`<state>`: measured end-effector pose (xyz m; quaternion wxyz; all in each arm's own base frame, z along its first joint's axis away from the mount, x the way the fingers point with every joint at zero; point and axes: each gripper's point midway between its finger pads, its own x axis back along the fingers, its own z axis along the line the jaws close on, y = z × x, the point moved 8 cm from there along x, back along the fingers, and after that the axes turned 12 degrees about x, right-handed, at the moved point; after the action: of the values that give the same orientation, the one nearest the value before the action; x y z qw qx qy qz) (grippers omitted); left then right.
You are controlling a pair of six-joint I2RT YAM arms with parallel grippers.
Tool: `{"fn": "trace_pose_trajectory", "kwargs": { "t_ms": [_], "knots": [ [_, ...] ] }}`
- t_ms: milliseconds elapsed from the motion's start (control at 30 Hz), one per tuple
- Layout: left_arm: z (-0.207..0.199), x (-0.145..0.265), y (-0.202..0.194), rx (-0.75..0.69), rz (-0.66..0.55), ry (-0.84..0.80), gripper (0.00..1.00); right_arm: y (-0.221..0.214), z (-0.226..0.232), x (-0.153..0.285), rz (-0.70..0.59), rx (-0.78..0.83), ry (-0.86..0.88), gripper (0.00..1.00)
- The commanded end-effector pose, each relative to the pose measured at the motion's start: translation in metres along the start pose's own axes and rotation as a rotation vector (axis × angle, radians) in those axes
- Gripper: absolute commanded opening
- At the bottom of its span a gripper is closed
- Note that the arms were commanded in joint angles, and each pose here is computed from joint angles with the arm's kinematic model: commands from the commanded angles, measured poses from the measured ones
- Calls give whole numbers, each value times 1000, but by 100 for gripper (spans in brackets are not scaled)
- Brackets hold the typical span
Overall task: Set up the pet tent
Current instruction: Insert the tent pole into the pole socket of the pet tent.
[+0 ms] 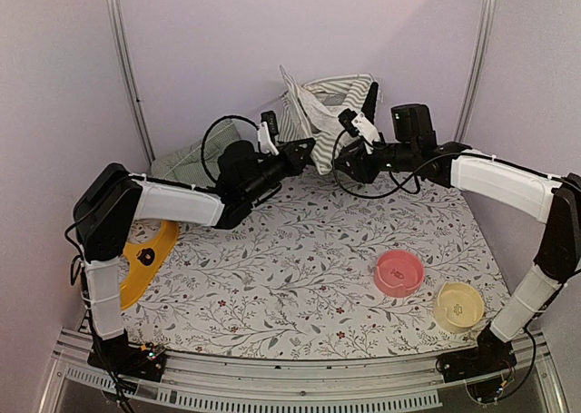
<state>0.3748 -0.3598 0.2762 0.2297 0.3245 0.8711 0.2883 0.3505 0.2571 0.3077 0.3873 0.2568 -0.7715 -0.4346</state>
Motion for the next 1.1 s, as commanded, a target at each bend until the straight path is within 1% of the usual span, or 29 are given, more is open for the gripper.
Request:
{"fn": "trace_pose_trajectory", "kwargs": {
  "t_ms": [0, 100, 200, 333, 433, 500, 600, 700, 1067],
  "knots": [
    [-13, 0, 13, 5, -7, -38, 0, 17, 11, -16, -84, 47, 70, 47],
    [-14, 0, 13, 2, -9, -41, 0, 17, 15, -26, -83, 43, 94, 44],
    [-16, -1, 14, -2, -13, -45, 0, 11, 12, -38, -51, 11, 87, 41],
    [-17, 0, 13, 0, -13, -50, 0, 12, 6, -45, -35, -14, 55, 35],
    [-17, 0, 13, -2, -14, -51, 0, 11, 2, -45, -28, -29, 39, 25],
    [-18, 0, 13, -1, -14, -53, 0, 13, 1, -44, -32, -36, 36, 20],
    [-17, -1, 13, 1, -16, -55, 0, 13, 2, -43, -36, -39, 48, 9],
    [-17, -1, 13, 1, -17, -56, 0, 12, 4, -43, -33, -38, 63, 0],
    [-13, -3, 1, -14, 11, -47, 0, 28, -3, -43, -62, -39, 60, 0]
  ]
}}
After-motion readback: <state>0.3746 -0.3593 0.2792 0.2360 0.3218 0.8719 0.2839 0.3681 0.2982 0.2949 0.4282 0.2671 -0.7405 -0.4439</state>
